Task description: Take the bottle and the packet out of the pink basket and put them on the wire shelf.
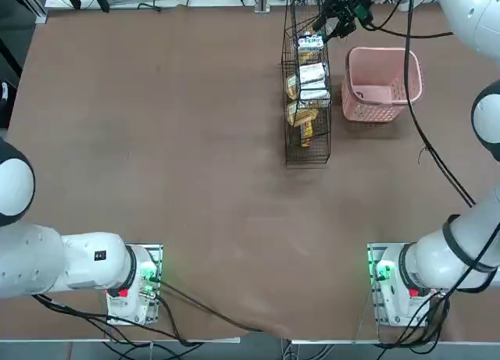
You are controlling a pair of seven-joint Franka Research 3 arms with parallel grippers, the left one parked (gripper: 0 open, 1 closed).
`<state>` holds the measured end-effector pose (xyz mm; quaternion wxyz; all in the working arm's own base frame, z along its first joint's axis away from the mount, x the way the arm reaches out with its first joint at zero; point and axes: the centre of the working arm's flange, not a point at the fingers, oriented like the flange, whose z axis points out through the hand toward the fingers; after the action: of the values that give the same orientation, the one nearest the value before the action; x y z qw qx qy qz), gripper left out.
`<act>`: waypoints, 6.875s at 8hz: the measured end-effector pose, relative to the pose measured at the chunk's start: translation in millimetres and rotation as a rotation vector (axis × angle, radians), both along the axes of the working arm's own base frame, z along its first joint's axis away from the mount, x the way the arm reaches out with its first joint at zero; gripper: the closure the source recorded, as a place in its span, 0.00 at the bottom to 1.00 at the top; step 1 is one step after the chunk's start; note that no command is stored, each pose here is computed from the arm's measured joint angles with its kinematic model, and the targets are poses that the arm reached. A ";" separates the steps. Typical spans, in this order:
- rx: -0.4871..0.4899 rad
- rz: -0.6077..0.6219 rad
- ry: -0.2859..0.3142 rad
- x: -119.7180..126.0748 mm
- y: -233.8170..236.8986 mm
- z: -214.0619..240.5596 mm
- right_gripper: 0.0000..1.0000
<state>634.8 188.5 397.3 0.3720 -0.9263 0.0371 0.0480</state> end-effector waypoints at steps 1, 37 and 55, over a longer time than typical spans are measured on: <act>-0.001 0.004 -0.010 1.3 -0.2 -4.4 0.45; -0.134 0.114 -0.205 11.4 -79.2 37.2 0.28; -0.728 0.180 -0.064 -45.6 -198.8 41.5 0.01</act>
<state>589.2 -10.2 438.8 0.0137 -0.9984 -0.0416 0.0350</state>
